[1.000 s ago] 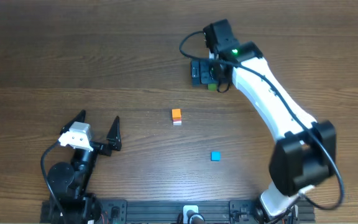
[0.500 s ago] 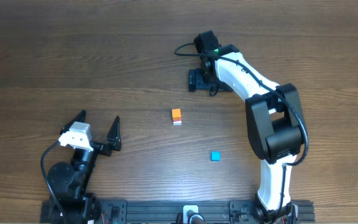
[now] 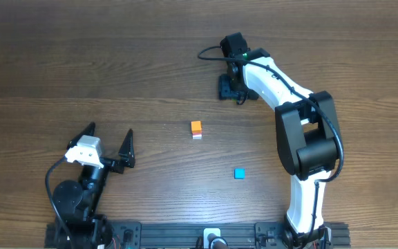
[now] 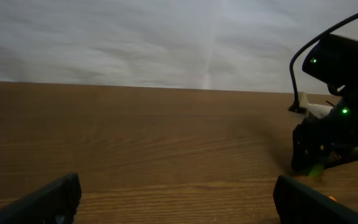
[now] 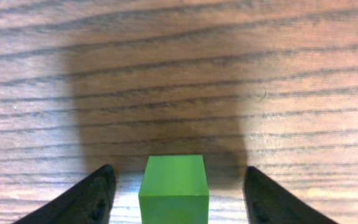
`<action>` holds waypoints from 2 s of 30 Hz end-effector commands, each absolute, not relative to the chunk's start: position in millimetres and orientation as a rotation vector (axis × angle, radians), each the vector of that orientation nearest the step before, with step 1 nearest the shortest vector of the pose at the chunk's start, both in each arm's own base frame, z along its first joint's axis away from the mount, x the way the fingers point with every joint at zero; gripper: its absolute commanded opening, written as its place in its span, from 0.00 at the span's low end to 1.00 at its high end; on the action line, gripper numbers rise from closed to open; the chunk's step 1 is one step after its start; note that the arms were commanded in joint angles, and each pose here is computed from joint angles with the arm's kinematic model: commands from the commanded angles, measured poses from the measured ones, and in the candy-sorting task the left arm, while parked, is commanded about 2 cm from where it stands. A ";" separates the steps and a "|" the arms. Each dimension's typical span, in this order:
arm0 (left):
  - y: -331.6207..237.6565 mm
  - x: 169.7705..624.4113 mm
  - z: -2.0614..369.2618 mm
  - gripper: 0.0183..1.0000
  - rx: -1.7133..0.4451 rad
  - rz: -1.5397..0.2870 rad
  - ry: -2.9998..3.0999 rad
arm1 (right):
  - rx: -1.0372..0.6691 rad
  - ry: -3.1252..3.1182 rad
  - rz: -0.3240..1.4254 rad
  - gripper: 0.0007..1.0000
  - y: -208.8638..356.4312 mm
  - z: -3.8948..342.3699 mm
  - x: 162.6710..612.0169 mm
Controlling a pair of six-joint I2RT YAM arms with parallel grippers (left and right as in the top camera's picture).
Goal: Stack Cubes
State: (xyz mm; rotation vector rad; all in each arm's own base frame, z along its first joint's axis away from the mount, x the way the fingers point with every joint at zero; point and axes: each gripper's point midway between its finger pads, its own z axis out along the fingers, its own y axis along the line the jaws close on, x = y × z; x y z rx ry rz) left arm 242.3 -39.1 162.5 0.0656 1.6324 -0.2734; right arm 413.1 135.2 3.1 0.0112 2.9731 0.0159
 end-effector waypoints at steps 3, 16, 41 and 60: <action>-39.7 242.1 161.5 1.00 0.082 -0.266 1.630 | 0.000 2.971 -0.009 0.50 131.4 3.8 417.1; -39.7 242.1 161.4 1.00 0.082 -0.266 1.630 | -0.008 2.972 -0.010 0.23 131.2 3.8 417.0; -39.7 242.1 161.4 1.00 0.082 -0.266 1.630 | -0.088 2.877 0.092 0.04 160.7 108.1 379.4; -39.7 242.1 161.4 1.00 0.082 -0.266 1.630 | -0.184 2.886 0.122 0.02 272.7 126.2 280.8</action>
